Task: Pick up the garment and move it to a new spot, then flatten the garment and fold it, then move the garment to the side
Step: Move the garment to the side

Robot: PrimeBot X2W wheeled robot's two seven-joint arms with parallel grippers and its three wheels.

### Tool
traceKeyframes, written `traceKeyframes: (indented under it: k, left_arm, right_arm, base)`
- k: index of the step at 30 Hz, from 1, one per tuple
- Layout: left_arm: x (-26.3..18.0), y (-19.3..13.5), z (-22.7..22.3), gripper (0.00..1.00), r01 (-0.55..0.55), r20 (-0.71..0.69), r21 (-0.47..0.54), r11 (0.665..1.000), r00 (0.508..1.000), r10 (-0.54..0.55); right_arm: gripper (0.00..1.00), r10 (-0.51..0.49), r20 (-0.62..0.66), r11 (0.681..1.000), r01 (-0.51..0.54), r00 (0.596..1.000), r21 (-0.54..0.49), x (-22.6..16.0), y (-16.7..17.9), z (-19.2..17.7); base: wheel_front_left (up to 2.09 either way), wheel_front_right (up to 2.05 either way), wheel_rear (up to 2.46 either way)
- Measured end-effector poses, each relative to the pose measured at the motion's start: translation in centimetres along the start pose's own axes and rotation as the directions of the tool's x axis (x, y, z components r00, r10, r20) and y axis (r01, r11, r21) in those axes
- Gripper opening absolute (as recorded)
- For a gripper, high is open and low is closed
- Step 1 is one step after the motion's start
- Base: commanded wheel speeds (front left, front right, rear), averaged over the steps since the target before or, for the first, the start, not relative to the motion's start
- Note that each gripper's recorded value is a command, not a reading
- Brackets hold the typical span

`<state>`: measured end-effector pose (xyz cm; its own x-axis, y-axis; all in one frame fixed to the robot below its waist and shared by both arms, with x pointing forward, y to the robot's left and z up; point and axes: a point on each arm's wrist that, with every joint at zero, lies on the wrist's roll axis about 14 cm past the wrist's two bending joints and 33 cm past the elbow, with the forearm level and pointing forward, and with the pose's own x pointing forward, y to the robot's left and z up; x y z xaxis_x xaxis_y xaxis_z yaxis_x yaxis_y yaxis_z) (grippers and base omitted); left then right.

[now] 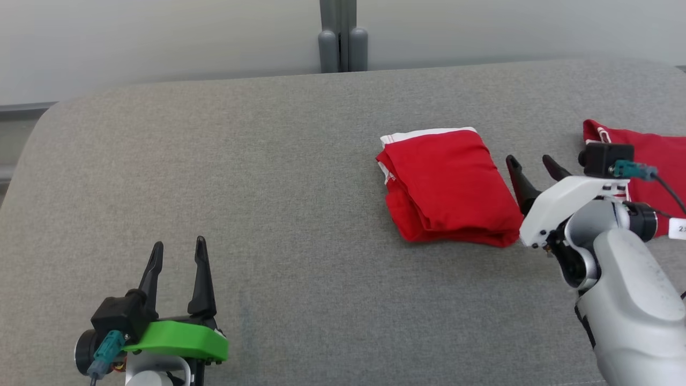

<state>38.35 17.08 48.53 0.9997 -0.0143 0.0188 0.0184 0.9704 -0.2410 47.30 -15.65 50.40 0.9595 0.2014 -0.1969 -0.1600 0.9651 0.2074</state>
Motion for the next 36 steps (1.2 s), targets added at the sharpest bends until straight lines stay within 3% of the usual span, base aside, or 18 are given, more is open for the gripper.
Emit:
traceKeyframes:
  k: [6,14,19,20,21,24,31,36]
  left_arm:
    - [0.2,1.2,0.1,1.00,-0.030,0.004,0.004,1.000,1.000,0.030]
    - [0.2,3.1,-0.7,1.00,-0.083,-0.021,0.010,0.996,0.996,0.083]
    - [0.2,4.0,-1.6,1.00,-0.107,-0.050,0.015,0.994,0.993,0.108]
    - [0.2,4.1,-1.7,1.00,-0.110,-0.052,0.014,0.994,0.992,0.111]
    - [0.2,4.1,-1.8,1.00,-0.113,-0.056,0.012,0.994,0.992,0.113]
    - [0.6,4.1,-2.0,1.00,-0.110,-0.060,0.013,0.994,0.992,0.110]
    - [1.6,3.2,-2.1,1.00,-0.086,-0.055,0.001,0.996,0.995,0.086]
    - [2.7,2.2,-1.8,1.00,-0.055,-0.037,-0.008,0.998,0.998,0.055]
  right_arm:
    - [1.00,-0.063,-0.209,0.996,0.074,0.976,0.045,2.8,-2.1,-2.7]
    - [1.00,-0.052,-0.373,0.993,0.088,0.926,0.078,5.6,-1.4,-7.2]
    - [1.00,-0.032,-0.515,0.995,0.076,0.856,0.065,5.8,-0.3,-11.7]
    - [0.81,-0.028,-0.532,0.996,0.070,0.846,0.060,5.9,-0.2,-12.1]
    - [0.50,-0.026,-0.547,0.997,0.065,0.837,0.052,6.1,-0.1,-12.3]
    - [0.00,-0.030,-0.570,0.999,0.033,0.821,-0.005,6.6,0.0,-12.6]
    - [0.00,-0.047,-0.539,0.987,-0.043,0.841,-0.153,7.0,-0.4,-10.3]
    - [0.00,-0.034,-0.456,0.970,-0.080,0.889,-0.228,7.7,-0.6,-5.0]
  base:
    - [0.00,0.00,0.00]
    - [0.00,0.00,0.00]
    - [0.00,0.00,0.00]
    - [0.00,0.00,0.00]
    - [0.00,0.00,0.00]
    - [0.00,0.00,0.00]
    - [0.00,0.00,0.00]
    - [0.00,0.00,0.00]
